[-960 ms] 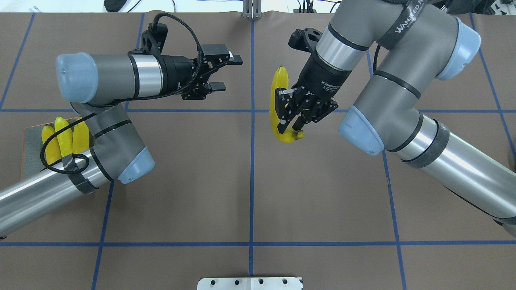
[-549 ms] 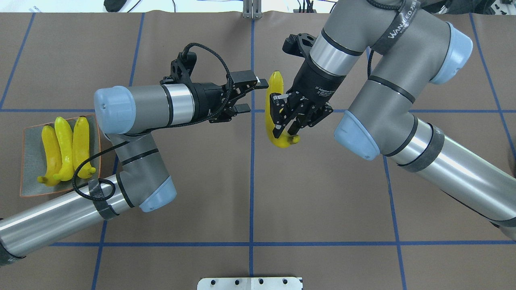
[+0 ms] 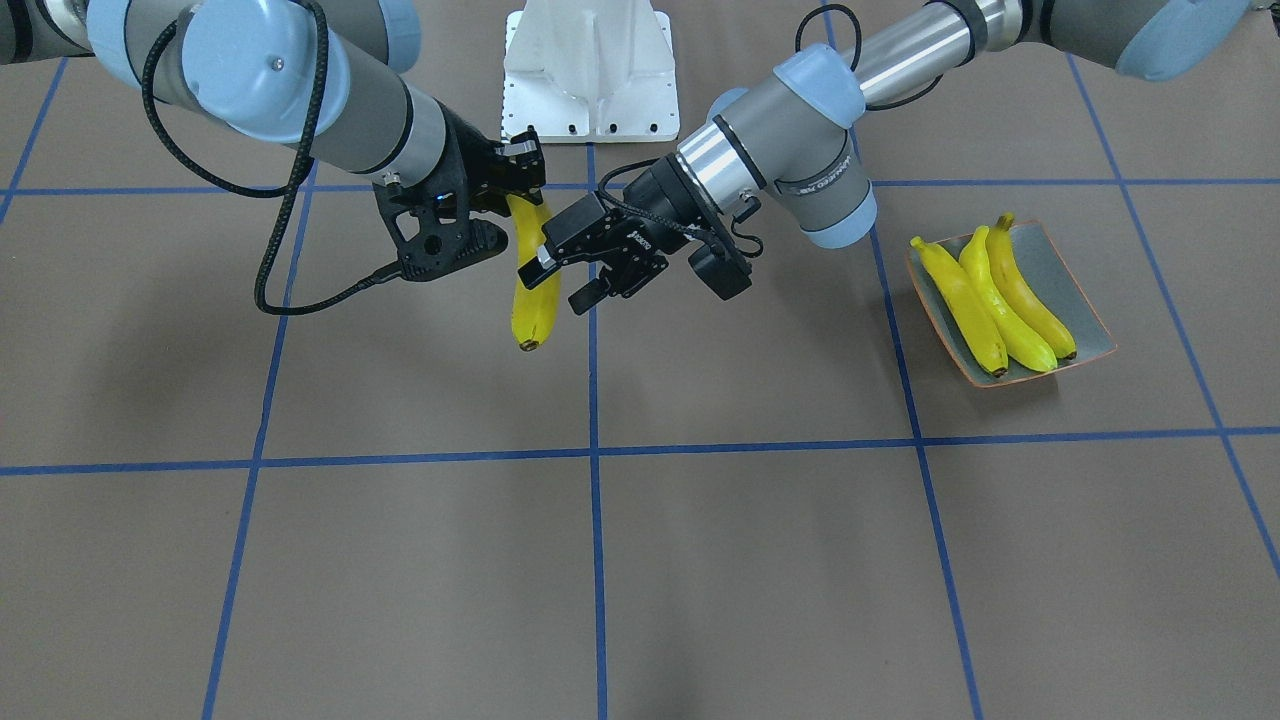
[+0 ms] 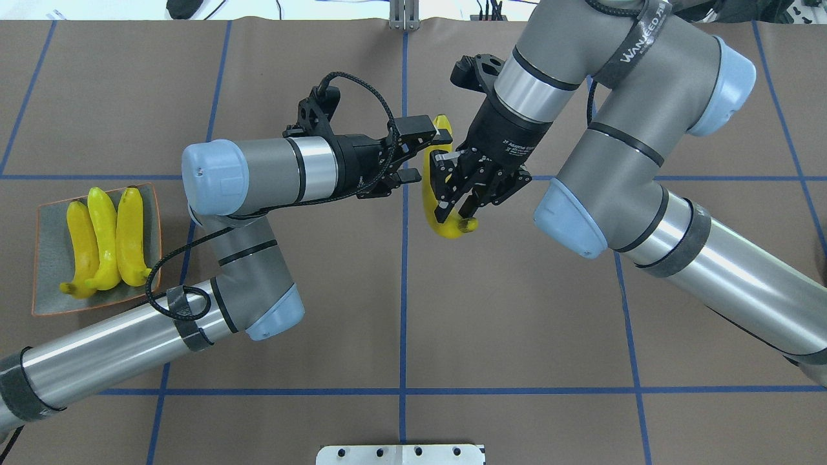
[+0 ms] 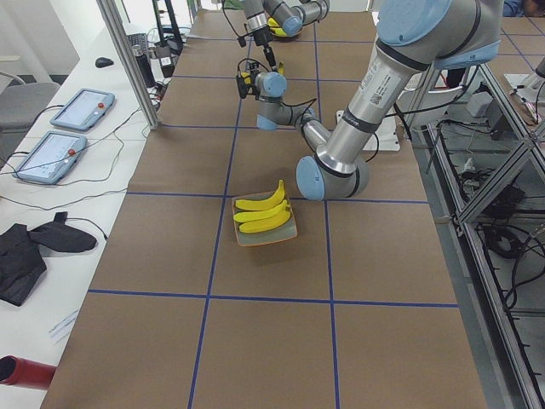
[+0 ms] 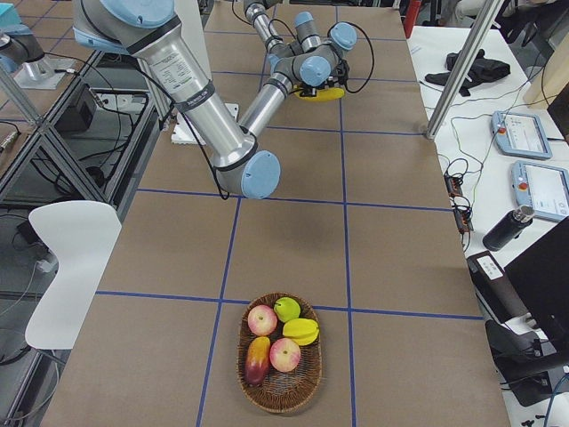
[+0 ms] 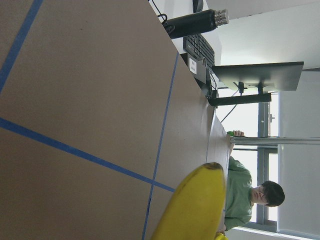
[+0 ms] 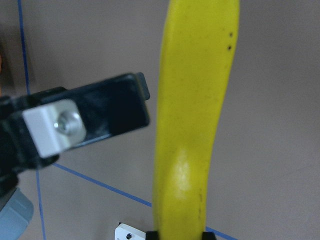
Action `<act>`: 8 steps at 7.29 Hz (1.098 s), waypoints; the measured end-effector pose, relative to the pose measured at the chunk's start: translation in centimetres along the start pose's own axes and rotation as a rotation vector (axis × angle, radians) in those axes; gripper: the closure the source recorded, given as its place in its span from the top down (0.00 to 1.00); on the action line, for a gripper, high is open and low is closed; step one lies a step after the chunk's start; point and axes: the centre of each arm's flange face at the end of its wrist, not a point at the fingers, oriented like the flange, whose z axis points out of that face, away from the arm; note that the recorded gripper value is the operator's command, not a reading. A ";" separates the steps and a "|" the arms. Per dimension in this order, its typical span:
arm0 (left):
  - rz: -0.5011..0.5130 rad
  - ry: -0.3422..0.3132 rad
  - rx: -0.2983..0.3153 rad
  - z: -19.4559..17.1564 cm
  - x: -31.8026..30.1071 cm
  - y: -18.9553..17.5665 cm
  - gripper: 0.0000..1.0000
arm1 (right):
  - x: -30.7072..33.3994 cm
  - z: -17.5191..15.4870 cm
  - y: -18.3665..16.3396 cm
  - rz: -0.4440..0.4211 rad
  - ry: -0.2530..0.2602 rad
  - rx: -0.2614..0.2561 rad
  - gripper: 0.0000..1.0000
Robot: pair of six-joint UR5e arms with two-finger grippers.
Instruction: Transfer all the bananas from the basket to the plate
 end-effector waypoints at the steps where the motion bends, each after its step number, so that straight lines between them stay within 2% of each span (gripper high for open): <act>1: -0.001 -0.002 -0.002 0.3 0.0 0.1 0.98 | 0.0 0.0 0.0 0.000 0.000 0.000 0.00; 2: -0.002 -0.004 -0.005 0.4 -0.2 0.4 0.87 | 0.0 0.0 0.0 0.001 -0.001 0.000 0.00; 5: -0.007 -0.012 -0.023 0.9 -0.8 1.6 0.42 | 0.0 0.2 0.1 0.001 0.000 -0.003 0.00; 6: -0.008 -0.014 -0.028 1.0 -0.9 1.9 0.06 | 0.0 0.2 0.1 0.000 0.000 -0.003 0.00; 7: -0.007 -0.015 -0.030 1.1 -1.0 2.1 0.00 | 0.0 0.3 0.1 0.000 0.000 -0.004 0.00; 8: -0.004 -0.016 -0.032 1.1 -1.1 2.1 0.00 | 0.1 0.3 0.1 0.000 0.000 -0.005 0.80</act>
